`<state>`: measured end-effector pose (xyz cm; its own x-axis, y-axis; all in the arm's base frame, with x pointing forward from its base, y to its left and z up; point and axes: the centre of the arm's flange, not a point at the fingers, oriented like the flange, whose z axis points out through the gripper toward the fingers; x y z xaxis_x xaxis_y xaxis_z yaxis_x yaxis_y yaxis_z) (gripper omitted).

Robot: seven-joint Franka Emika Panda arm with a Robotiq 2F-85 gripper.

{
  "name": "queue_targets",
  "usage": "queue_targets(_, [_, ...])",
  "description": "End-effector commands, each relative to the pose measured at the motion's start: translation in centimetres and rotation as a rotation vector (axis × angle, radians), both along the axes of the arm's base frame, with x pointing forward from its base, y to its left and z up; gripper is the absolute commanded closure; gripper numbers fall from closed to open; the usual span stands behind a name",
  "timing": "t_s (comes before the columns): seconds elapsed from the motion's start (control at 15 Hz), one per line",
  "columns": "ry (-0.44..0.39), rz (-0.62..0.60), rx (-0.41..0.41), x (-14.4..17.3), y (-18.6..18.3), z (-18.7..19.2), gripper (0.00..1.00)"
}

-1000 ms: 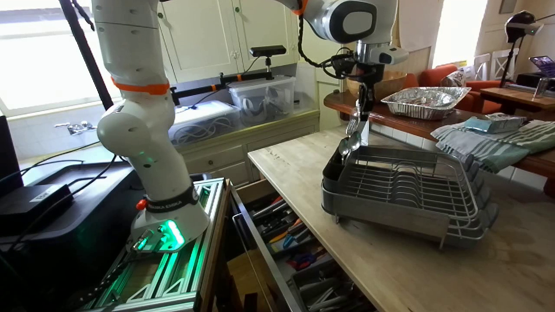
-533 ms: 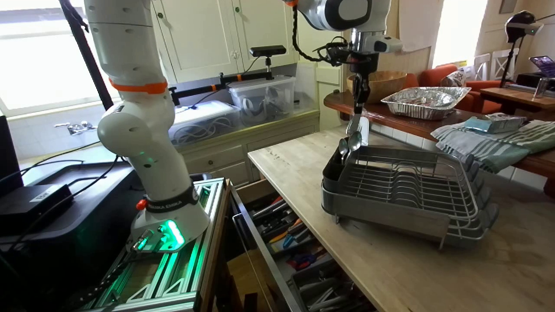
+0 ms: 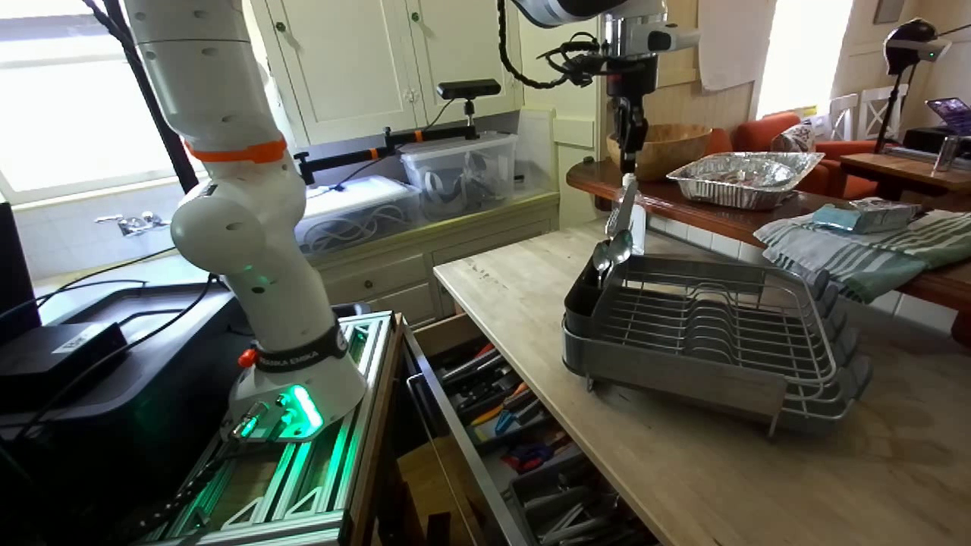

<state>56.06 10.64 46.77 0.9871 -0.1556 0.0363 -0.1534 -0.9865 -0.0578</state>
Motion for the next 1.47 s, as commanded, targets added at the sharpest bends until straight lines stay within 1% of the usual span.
queue_targets(0.0, [-0.004, -0.005, -0.031, -1.6, -0.1, 1.1, 0.98])
queue_targets(0.33, [-0.004, 0.003, -0.045, -1.6, -0.2, 1.2, 0.98])
queue_targets(0.47, [0.004, 0.014, -0.023, -1.3, -0.7, 0.7, 0.97])
queue_targets(0.6, [0.013, 0.072, -0.018, -1.0, -1.3, 0.1, 0.71])
queue_targets(0.67, [0.017, 0.103, -0.012, -0.8, -1.7, -0.2, 0.71])
queue_targets(0.73, [0.017, 0.133, -0.009, -0.7, -2.0, -0.5, 0.65])
queue_targets(1.0, [0.011, 0.254, 0.023, -0.1, -3.0, -2.1, 0.36])
queue_targets(1.07, [0.010, 0.282, 0.038, -0.1, -3.0, -2.7, 0.28])
queue_targets(1.2, [-0.005, 0.339, 0.068, 0.1, -2.6, -4.2, 0.14])
queue_targets(1.27, [-0.015, 0.355, 0.085, 0.1, -2.2, -4.8, 0.05])
queue_targets(1.33, [0.000, 0.311, 0.047, 0.2, -2.3, -3.0, 0.01])
queue_targets(1.4, [0.003, 0.317, 0.051, 0.3, -2.2, -3.5, 0.17])
